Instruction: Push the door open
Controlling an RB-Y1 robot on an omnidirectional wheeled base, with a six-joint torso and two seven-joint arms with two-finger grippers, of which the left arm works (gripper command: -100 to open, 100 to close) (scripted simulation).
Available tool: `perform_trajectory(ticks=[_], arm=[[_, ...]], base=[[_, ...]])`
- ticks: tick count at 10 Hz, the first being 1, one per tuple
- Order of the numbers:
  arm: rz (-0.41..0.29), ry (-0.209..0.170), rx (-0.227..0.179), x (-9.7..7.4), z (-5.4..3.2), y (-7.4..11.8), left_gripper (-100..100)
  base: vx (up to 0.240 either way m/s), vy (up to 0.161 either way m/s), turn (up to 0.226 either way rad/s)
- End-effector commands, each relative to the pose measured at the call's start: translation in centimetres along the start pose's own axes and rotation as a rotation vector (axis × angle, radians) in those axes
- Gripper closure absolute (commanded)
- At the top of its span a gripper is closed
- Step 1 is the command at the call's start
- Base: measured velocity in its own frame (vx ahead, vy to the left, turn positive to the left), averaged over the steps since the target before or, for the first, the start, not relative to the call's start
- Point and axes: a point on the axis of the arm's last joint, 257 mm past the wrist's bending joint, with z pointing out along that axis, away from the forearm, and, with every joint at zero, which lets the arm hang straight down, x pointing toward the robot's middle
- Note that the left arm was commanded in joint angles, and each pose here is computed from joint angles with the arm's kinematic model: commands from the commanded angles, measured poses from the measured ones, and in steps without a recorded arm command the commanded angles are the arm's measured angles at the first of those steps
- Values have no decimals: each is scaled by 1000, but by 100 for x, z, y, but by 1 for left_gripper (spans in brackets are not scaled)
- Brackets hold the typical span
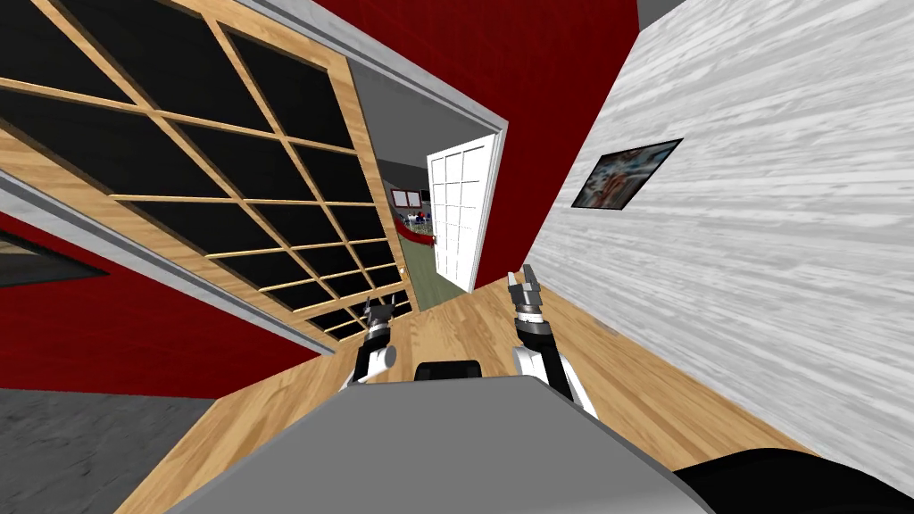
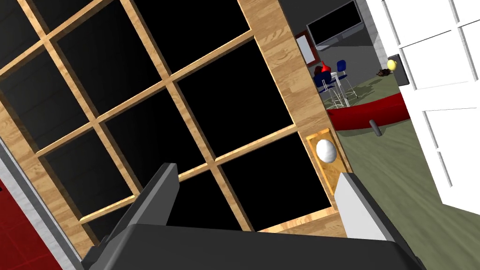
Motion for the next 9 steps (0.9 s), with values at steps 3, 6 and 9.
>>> perform_trajectory(ticks=[3,6,9], arm=[[-74,-47,12,-215,-48,42,-100],[-132,-84,25,-378,-90,77,-100],[-202,-132,44,-574,-156,123,-100]], base=[[89,46,-72],[89,39,-77],[108,57,-96]])
